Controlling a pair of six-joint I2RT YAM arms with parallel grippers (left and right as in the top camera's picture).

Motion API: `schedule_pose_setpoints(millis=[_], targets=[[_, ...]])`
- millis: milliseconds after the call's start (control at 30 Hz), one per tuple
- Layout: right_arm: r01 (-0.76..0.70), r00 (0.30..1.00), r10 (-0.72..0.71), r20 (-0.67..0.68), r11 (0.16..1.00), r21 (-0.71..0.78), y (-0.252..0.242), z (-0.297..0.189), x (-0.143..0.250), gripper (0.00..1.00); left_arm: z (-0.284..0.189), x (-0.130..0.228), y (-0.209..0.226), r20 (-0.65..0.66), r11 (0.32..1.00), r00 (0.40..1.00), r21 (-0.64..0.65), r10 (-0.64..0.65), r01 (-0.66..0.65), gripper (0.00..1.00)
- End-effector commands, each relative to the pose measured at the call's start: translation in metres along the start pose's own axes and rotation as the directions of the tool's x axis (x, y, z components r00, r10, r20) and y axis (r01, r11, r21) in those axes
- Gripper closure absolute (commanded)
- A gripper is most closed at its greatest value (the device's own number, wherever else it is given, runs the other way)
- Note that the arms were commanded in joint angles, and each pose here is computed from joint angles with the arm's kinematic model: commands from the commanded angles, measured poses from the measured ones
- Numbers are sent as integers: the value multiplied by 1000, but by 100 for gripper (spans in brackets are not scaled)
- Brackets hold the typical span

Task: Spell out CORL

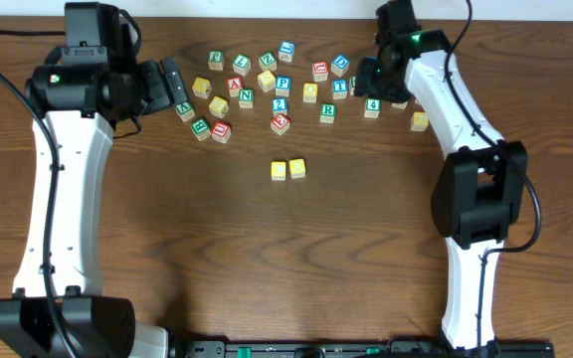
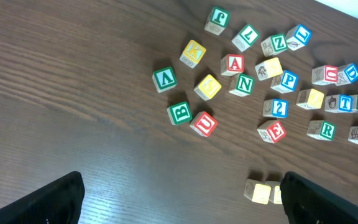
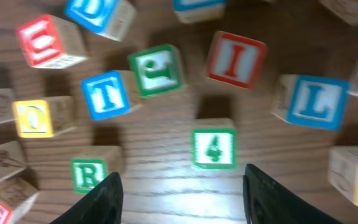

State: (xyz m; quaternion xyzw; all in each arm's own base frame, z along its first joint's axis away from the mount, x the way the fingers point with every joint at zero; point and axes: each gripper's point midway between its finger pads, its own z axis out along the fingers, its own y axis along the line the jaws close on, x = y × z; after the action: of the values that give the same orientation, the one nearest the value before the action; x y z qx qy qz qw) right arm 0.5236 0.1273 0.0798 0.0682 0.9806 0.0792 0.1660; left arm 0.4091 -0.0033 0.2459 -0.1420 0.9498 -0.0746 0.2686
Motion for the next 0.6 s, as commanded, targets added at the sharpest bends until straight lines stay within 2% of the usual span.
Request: schedule_pose_setpoints(millis=[0, 100, 333, 567], targets=[[94, 994, -90, 65, 994, -55, 46, -20, -2, 42, 8, 0, 4, -10, 1000, 1000, -10, 8, -8, 1], [139, 988, -134, 80, 988, -60, 70, -11, 5, 42, 8, -3, 14, 5, 998, 1000, -68, 10, -10, 1], [157, 985, -158, 73, 988, 11, 76, 12, 15, 41, 2, 12, 52, -56, 967, 998, -252, 28, -41, 1], [144, 989, -144, 26, 989, 31, 70, 42, 26, 40, 0, 11, 61, -55, 964, 998, -265, 7, -21, 1]])
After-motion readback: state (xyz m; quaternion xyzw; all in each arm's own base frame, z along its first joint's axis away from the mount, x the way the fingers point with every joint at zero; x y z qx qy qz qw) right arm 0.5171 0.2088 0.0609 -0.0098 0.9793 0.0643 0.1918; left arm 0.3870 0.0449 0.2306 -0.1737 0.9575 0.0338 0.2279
